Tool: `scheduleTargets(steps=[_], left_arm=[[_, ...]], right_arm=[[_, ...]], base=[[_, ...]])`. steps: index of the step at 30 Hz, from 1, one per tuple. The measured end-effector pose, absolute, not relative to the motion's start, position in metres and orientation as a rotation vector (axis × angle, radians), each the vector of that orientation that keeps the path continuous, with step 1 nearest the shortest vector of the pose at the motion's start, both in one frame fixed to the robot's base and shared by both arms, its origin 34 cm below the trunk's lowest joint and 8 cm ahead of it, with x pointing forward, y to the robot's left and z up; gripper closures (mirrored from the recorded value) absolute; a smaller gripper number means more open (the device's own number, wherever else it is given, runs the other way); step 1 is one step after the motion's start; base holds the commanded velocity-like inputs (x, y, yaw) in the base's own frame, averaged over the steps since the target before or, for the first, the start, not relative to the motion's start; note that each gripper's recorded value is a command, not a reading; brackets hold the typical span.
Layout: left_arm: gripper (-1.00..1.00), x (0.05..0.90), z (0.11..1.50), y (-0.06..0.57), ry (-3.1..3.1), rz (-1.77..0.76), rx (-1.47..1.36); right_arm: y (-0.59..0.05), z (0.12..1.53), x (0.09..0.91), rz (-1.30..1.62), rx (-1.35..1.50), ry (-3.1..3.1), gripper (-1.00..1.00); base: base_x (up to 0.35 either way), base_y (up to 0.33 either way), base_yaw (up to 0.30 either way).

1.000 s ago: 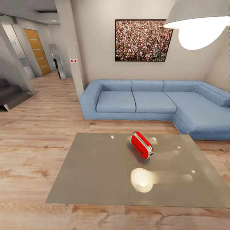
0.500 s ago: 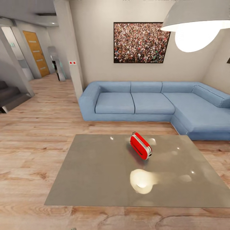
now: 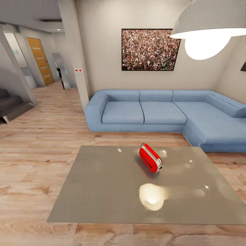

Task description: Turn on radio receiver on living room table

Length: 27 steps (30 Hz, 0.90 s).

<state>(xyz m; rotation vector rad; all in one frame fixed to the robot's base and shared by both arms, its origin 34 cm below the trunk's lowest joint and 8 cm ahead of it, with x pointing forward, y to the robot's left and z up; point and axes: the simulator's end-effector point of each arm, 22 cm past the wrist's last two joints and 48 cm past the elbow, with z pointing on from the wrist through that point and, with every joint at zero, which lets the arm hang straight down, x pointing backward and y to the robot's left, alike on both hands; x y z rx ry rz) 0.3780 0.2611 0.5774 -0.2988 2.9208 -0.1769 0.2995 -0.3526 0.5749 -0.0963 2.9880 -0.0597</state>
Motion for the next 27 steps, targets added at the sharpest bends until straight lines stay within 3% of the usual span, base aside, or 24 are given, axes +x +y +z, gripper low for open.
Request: scheduleTargets(steps=[17, 27], left_arm=[[1.00, 0.383, 0.581, 0.261, 2.908, -0.178, -0.296], [1.00, 0.383, 0.581, 0.261, 2.908, -0.178, -0.296]], right_arm=[[-0.346, 0.576, 0.303, -0.045, -0.104, 2.980, -1.00], [-0.283, 0.571, 0.304, 0.077, -0.099, 2.976, -1.00]], base=[[0.000, 0.000, 0.000], [0.000, 0.000, 0.000]])
